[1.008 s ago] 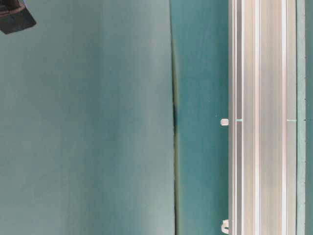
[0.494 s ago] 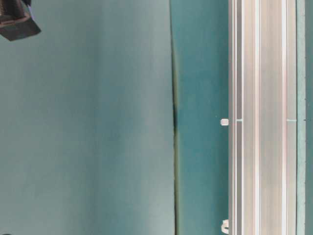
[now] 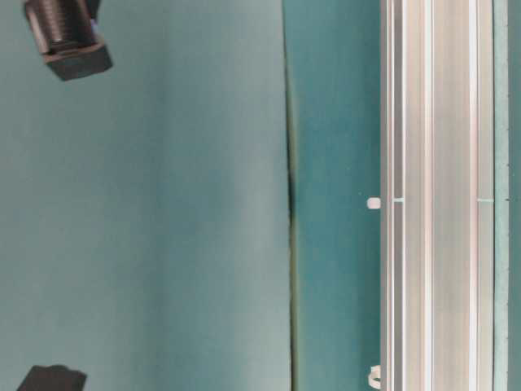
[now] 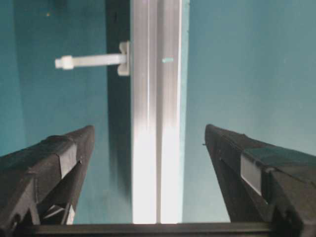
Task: Lift the large metal rail with both hands.
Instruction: 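Lower both open grippers over the rail near each end, then close both grippers on the silver rail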
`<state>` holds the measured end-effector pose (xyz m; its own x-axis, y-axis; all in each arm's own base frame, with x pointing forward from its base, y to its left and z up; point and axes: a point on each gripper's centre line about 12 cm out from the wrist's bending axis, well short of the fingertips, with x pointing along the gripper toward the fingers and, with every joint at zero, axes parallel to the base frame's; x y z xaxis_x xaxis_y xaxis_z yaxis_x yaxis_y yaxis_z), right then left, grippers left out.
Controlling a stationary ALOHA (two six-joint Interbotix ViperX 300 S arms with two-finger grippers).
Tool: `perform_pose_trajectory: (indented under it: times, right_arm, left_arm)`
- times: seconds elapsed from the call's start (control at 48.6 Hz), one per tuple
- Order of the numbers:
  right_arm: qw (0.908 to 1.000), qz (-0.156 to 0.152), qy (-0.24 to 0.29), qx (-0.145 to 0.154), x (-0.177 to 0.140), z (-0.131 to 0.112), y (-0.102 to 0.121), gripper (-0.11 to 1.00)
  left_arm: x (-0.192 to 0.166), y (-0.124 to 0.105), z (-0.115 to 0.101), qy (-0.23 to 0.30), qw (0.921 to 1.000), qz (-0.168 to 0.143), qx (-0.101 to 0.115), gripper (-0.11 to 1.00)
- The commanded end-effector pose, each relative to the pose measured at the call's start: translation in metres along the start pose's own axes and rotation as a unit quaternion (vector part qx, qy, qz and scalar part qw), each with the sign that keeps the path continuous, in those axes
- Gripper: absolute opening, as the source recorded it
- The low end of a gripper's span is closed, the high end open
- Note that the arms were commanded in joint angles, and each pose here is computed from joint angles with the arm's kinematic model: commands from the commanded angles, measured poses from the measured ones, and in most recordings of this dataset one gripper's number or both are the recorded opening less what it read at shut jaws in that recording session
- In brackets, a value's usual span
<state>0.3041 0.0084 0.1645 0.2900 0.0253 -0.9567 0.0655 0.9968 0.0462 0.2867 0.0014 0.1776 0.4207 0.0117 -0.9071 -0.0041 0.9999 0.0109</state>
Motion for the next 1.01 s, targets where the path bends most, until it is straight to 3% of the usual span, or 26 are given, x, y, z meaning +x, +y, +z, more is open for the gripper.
perform_pose_trajectory:
  times: [0.0,0.987]
  right_arm:
    - [1.0,-0.001,-0.002,-0.003,0.005,0.0,0.0,0.97]
    - [0.9999,-0.004,0.008,-0.007,0.062,-0.013,-0.002,0.97]
  left_arm:
    - [0.005,0.001,0.004,-0.008,1.0,0.001,-0.001,0.94]
    - [0.069,0.008,-0.022,0.024,0.9996,0.004,-0.015,0.94]
